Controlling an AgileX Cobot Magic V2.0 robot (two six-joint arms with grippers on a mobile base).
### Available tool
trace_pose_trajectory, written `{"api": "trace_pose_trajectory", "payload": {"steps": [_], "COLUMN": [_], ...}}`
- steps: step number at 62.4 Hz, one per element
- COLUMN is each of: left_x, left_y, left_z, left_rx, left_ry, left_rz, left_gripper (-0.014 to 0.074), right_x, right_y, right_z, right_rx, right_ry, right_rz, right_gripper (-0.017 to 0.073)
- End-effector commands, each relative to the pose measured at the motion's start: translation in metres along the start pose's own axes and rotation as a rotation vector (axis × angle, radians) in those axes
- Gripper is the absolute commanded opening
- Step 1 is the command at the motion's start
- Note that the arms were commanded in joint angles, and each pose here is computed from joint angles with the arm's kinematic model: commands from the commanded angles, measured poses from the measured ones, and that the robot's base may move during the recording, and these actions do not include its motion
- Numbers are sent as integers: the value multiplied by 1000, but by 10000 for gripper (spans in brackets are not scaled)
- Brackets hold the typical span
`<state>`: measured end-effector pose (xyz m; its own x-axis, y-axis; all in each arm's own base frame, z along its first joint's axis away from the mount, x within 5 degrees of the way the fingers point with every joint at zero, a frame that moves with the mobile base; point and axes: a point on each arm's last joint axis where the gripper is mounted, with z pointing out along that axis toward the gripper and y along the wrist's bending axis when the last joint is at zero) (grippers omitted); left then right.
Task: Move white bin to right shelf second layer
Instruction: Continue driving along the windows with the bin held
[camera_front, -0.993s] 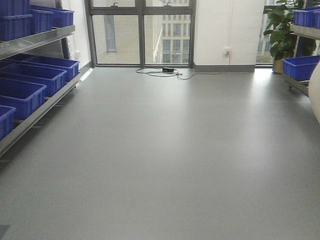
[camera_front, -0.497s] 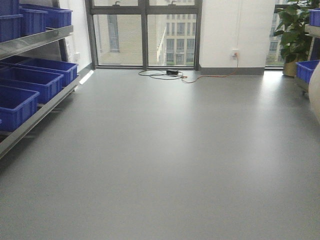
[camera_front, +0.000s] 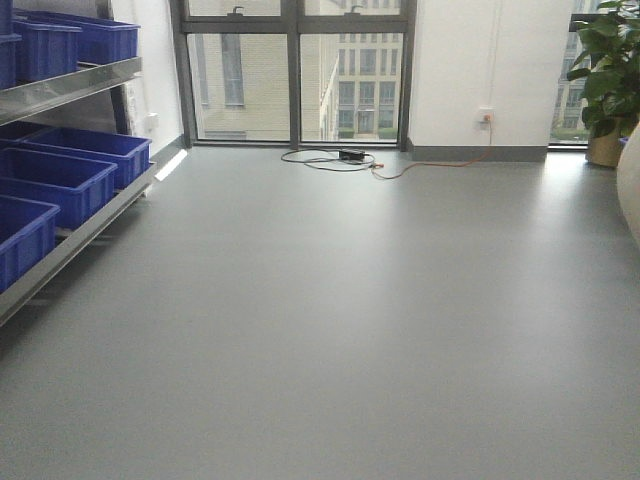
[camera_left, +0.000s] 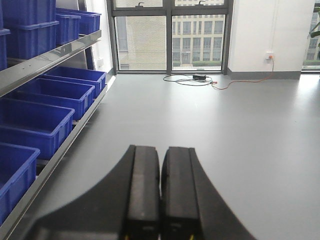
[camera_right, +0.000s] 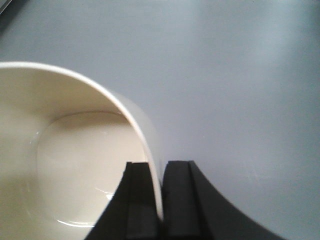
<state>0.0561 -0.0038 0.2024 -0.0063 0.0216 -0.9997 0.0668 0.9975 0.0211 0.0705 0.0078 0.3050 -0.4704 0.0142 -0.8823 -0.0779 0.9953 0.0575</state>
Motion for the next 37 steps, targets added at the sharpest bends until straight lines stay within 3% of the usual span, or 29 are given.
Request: {"api": "trace_pose_trajectory", "payload": {"steps": [1, 37], "left_x": [1, 1], "left_y": [0, 0], "left_z": [0, 0], "left_rx": [2, 2], "left_ry": [-71, -71], "left_rz": [-13, -13], "left_gripper": [85, 85], "right_x": [-16, -16], "right_y": [1, 1], "right_z": [-5, -5], "right_rx": [-1, -1], "right_ry": [-119, -119], "right_rz": [0, 0], "right_gripper": [55, 55]}}
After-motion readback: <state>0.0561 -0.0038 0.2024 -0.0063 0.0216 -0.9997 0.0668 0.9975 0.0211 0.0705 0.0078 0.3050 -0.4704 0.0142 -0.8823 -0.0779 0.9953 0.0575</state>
